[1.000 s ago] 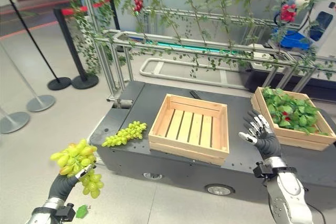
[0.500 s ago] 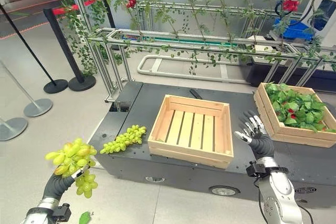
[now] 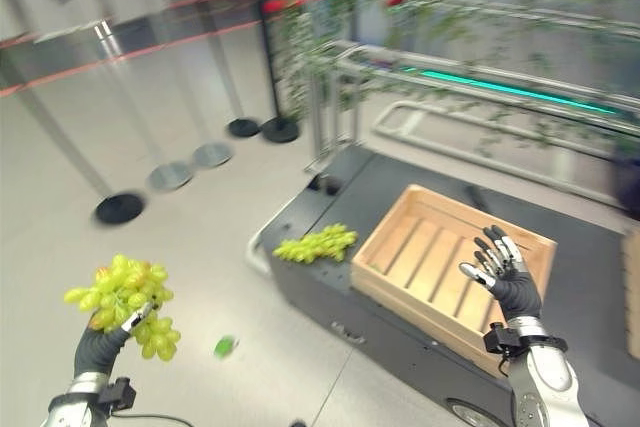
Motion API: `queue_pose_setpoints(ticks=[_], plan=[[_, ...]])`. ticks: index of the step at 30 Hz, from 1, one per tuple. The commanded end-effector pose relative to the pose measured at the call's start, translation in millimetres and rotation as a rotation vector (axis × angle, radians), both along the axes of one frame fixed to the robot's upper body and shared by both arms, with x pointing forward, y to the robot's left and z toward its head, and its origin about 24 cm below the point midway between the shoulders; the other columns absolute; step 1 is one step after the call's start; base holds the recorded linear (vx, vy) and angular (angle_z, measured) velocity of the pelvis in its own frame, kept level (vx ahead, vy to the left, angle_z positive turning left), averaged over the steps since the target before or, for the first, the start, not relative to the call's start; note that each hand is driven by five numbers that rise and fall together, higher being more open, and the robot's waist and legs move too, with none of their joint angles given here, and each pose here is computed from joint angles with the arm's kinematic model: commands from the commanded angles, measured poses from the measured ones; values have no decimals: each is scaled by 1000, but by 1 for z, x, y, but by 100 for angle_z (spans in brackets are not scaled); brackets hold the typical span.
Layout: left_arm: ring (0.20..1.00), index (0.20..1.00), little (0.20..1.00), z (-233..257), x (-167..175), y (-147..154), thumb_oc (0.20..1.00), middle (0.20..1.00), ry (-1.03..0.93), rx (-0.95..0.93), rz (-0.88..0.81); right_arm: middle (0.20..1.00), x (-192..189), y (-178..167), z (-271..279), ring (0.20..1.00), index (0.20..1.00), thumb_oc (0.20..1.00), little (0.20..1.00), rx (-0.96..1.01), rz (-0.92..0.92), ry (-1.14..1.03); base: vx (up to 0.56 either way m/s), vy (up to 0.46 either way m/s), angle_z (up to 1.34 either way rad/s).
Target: Pick up the fruits from the basket on one side to the basket on the other side
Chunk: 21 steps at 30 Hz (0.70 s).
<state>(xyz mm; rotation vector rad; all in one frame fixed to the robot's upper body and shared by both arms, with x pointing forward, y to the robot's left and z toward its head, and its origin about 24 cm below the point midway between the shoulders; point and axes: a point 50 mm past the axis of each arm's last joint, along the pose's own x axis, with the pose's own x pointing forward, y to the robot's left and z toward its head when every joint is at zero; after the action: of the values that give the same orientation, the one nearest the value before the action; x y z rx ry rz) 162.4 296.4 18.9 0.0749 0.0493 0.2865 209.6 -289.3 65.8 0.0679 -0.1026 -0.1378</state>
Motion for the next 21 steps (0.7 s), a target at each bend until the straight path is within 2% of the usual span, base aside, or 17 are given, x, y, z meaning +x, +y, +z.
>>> queue_pose_setpoints(ticks=[1, 6, 11, 15, 21], plan=[[200, 200, 200, 44, 11, 17, 200, 200, -212, 83, 45, 1000, 10, -6, 34, 1000, 1000, 1000, 1000, -113, -13, -163, -171, 76, 134], [200, 200, 200, 50, 13, 22, 200, 200, -240, 98, 68, 1000, 7, -8, 31, 1000, 1000, 1000, 1000, -98, -46, -160, -206, 111, 139], [200, 200, 200, 60, 14, 29, 200, 200, -250, 192, 100, 1000, 5, -7, 23, 1000, 1000, 1000, 1000, -19, -87, -174, 59, 201, 93], [200, 200, 200, 78, 2, 45, 200, 200, -291, 288, 190, 1000, 21, 13, 19, 1000, 1000, 1000, 1000, 68, -51, -194, 45, 208, 21], [200, 200, 200, 98, 0, 47, 200, 200, -360, 368, 224, 1000, 44, 43, 21, 1000, 1000, 1000, 1000, 121, 17, -219, -11, 197, 36]])
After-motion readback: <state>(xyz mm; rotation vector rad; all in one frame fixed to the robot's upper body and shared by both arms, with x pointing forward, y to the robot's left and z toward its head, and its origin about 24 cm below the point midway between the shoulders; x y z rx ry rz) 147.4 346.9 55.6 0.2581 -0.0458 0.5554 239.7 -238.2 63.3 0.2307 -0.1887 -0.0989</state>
